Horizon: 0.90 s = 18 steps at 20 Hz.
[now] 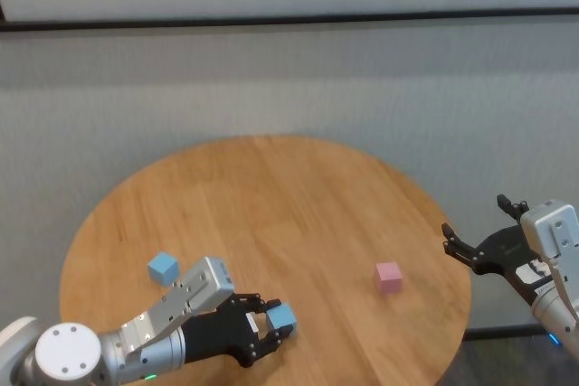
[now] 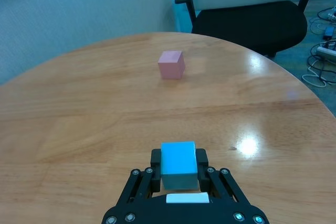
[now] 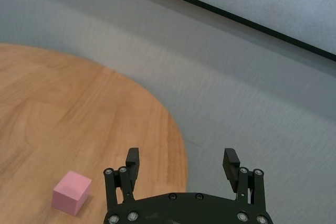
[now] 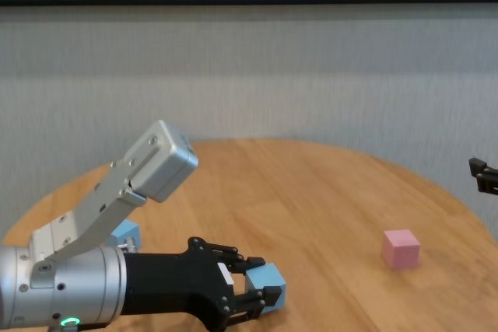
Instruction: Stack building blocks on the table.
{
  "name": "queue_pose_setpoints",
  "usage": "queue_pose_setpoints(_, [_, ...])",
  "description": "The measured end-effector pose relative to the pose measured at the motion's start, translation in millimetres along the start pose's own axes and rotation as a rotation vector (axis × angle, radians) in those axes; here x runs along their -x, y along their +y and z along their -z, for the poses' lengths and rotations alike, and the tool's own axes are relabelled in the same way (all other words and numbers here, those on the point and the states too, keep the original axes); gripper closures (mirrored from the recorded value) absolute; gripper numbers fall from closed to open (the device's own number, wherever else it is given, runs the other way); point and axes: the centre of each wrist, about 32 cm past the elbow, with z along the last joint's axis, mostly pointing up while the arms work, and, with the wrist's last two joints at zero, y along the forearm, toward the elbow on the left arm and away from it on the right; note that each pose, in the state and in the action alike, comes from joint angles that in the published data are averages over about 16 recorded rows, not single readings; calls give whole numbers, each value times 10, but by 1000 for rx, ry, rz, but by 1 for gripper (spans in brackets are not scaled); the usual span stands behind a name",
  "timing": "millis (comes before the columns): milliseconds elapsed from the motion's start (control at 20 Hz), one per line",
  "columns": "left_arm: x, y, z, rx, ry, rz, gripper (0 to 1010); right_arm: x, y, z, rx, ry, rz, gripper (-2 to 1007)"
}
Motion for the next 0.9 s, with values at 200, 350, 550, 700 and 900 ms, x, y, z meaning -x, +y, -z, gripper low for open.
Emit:
queue_pose_setpoints(200, [-6,0,-1,-2,-3,-2,536,0,0,0,0,0,0,1])
queue_pose_setpoints(350, [-11,2,-5,-3,-5,-5,476,0,0,0,0,0,0,1])
queue_pose_setpoints(550, [-23,16,-25,3,-8,-14,363,0,0,0,0,0,0,1])
queue_pose_setpoints(700, [-40,41,-63,17,-8,-26,262,0,0,0,0,0,0,1])
queue_pose_setpoints(900, [-76,90,-131,43,-7,-49,147,0,0,0,0,0,0,1])
